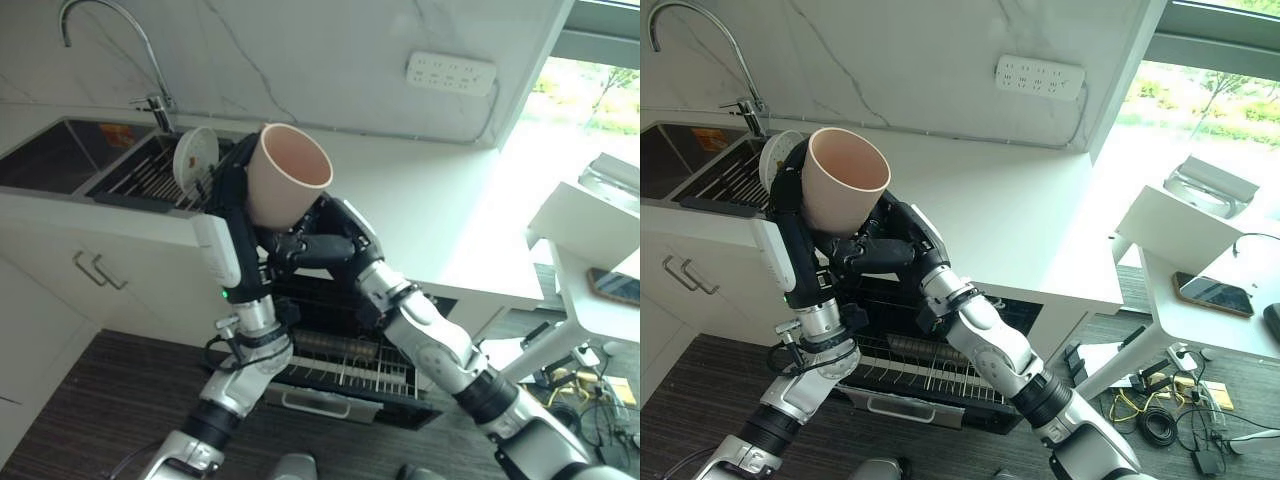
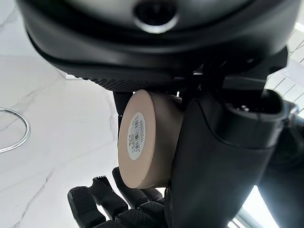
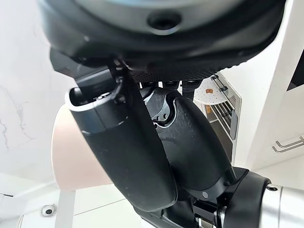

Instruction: Place the dishes in the dishwasher.

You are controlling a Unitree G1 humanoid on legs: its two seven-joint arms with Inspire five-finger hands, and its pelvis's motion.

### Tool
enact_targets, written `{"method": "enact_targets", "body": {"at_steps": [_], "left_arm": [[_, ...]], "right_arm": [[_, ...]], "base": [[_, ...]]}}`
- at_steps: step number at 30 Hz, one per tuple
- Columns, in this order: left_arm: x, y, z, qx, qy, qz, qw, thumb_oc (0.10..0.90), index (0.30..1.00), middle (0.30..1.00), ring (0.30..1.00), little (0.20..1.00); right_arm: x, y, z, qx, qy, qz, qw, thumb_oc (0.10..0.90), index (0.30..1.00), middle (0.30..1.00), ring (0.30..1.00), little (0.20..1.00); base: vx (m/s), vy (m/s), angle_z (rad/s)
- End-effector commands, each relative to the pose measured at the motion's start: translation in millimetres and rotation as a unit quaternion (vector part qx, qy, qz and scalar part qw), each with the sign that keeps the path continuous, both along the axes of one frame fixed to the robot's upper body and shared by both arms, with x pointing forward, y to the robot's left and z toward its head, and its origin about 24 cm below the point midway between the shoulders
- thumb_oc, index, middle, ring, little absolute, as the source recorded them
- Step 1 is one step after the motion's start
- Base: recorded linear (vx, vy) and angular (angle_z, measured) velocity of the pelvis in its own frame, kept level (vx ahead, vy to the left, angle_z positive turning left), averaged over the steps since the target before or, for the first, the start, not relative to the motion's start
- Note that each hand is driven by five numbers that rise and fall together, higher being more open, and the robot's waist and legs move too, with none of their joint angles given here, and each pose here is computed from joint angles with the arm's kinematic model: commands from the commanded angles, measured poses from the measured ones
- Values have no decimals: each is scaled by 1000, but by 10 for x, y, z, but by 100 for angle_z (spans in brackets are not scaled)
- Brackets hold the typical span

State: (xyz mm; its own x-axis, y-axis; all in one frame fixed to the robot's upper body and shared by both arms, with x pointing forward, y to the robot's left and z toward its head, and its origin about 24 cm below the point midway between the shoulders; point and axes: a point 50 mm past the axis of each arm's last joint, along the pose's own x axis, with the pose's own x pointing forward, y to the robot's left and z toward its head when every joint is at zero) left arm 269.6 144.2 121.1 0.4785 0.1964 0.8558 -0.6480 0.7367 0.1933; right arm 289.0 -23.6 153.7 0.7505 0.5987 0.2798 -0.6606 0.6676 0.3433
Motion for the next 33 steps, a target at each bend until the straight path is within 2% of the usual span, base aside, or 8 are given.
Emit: {"method": "enact_targets", "body": {"at_steps": [1,14,26,33], "left_arm": [[110,-206,442,25,-101,-53,993,400,300,300,300,300],[139,-238,349,5,-75,-50,996,400,300,300,300,300],[137,-162,274,-20,-61,-34,997,400,300,300,300,300],[133,-142,250,-30,-55,-33,997,400,300,300,300,300]], "right_arm": [[-22,220,562,76,-89,34,993,800,900,900,900,900],[-12,198,787,122,-122,-2,985,800,900,900,900,900],[29,-31,854,185,-129,-66,972,800,900,900,900,900],[26,-102,876,205,-135,-70,967,800,900,900,900,900]], "base": [[0,0,0],[0,0,0],[0,0,0],[0,0,0]]}}
